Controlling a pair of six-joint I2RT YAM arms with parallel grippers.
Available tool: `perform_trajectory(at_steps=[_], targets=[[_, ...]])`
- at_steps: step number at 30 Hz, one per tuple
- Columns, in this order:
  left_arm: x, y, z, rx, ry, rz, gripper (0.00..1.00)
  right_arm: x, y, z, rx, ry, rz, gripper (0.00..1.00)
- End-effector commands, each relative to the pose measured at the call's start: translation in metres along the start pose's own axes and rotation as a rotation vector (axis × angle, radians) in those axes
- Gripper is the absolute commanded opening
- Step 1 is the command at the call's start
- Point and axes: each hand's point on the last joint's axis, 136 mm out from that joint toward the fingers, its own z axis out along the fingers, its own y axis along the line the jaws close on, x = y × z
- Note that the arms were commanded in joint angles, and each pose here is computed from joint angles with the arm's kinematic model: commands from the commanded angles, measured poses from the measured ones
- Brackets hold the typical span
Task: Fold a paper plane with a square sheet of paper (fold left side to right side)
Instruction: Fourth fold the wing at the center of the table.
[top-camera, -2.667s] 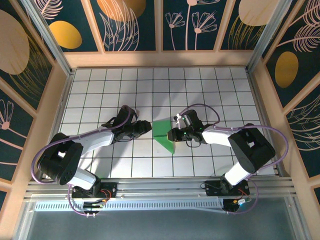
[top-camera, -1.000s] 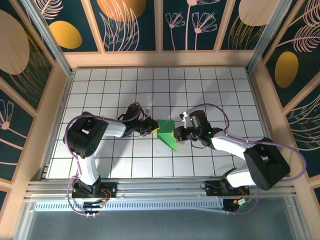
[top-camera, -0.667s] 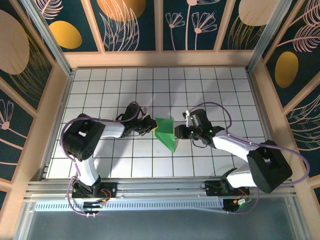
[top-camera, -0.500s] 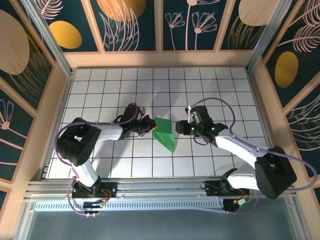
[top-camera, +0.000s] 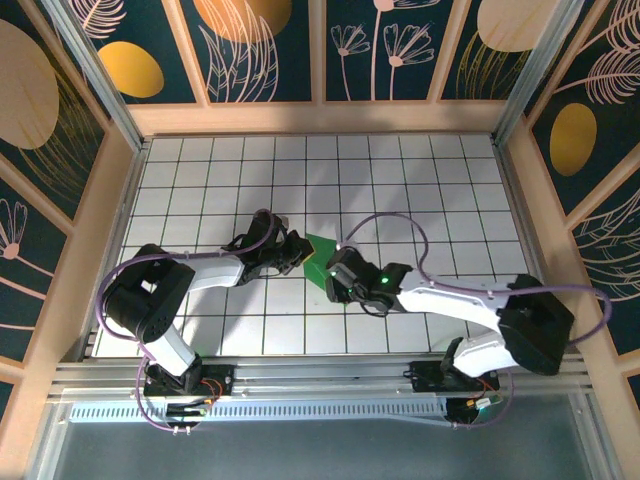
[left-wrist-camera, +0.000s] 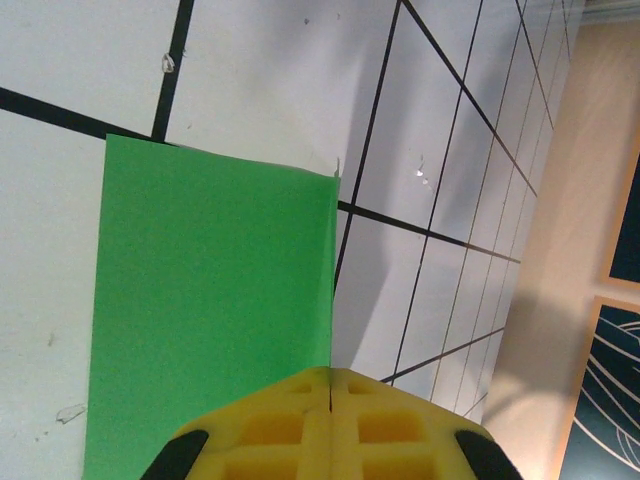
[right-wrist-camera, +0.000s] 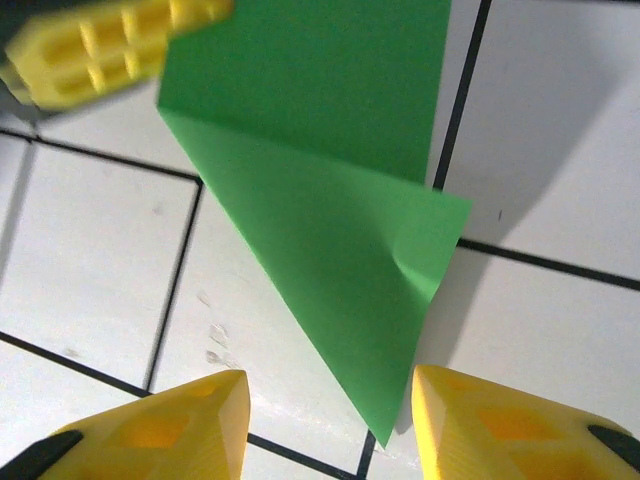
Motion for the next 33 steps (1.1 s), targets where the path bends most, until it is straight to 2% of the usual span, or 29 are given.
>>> perform_trajectory(at_steps=[1,8,14,23,33], targets=[[-0.001,-0.008,-0.001,0.009,-0.012,-0.038,0.0,-0.001,0.0,0.007,0.093,-0.018,-0.006,0.48],[0.001,-0.008,-0.001,0.002,-0.007,-0.03,0.0,0.004,0.006,0.027,0.152,-0.005,-0.066,0.47],[0.001,-0.009,0.0,-0.005,-0.002,-0.021,0.0,0.004,0.001,0.035,0.215,-0.001,-0.097,0.41],[0.001,-0.008,0.002,-0.011,0.004,-0.021,0.0,0.006,-0.009,0.039,0.282,-0.007,-0.127,0.34],[0.001,-0.006,0.003,-0.019,0.005,-0.02,0.0,0.008,-0.005,0.038,0.289,-0.012,-0.158,0.28]])
